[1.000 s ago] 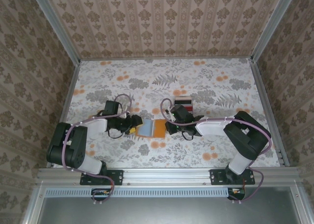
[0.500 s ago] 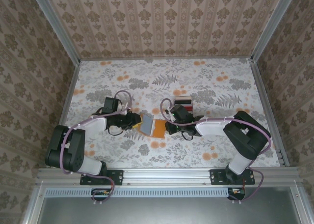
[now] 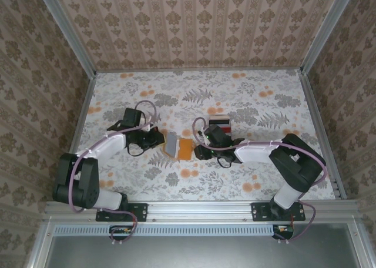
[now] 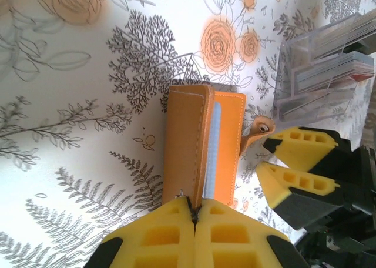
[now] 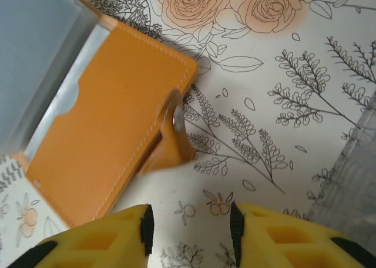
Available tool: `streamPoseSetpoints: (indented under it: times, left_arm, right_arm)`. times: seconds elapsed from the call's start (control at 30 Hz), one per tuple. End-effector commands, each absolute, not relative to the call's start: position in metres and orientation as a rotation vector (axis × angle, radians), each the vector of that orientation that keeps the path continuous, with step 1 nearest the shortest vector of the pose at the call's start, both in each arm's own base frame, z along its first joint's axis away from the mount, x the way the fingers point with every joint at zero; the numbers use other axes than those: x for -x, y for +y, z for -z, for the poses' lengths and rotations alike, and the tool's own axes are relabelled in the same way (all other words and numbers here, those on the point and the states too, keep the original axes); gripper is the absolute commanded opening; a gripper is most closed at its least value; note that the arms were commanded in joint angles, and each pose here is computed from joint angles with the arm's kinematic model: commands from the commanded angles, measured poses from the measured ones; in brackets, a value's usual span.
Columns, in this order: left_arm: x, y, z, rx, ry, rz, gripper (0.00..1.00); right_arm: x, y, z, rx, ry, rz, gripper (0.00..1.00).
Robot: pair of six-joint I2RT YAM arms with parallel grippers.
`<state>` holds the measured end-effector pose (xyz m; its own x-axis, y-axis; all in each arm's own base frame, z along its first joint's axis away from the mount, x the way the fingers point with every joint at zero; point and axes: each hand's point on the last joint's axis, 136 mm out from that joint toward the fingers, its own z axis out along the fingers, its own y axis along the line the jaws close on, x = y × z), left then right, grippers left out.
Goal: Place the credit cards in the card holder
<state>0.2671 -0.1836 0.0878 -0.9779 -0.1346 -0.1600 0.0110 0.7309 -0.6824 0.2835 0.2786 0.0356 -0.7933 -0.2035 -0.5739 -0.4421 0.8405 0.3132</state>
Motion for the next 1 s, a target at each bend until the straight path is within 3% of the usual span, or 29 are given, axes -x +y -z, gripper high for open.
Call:
streamPoseSetpoints:
  times: [0.0,0.2,0.43,0.97]
  left_arm:
    - [-0.265,-0.179,-0.094,0.063,2.742,1.019,0.0]
    - [-0.266,-0.183,-0.095,0.056,2.749,1.015,0.0]
    - [-0.27,-0.19,-0.1,0.024,2.748,1.004,0.0]
    - [-0.274,-0.197,-0.1,0.039,2.706,1.041,0.0]
  right_arm:
    - [-0.285,0.278,-0.07,0.461,2.435,-0.633,0.45]
    - [-0.285,0.29,-0.111,0.476,2.383,-0.756,0.48]
    - [-0.284,0.367,-0.116,0.427,2.4,-1.209,0.49]
    - [-0.3,0.406,-0.08,0.297,2.512,-1.255,0.5]
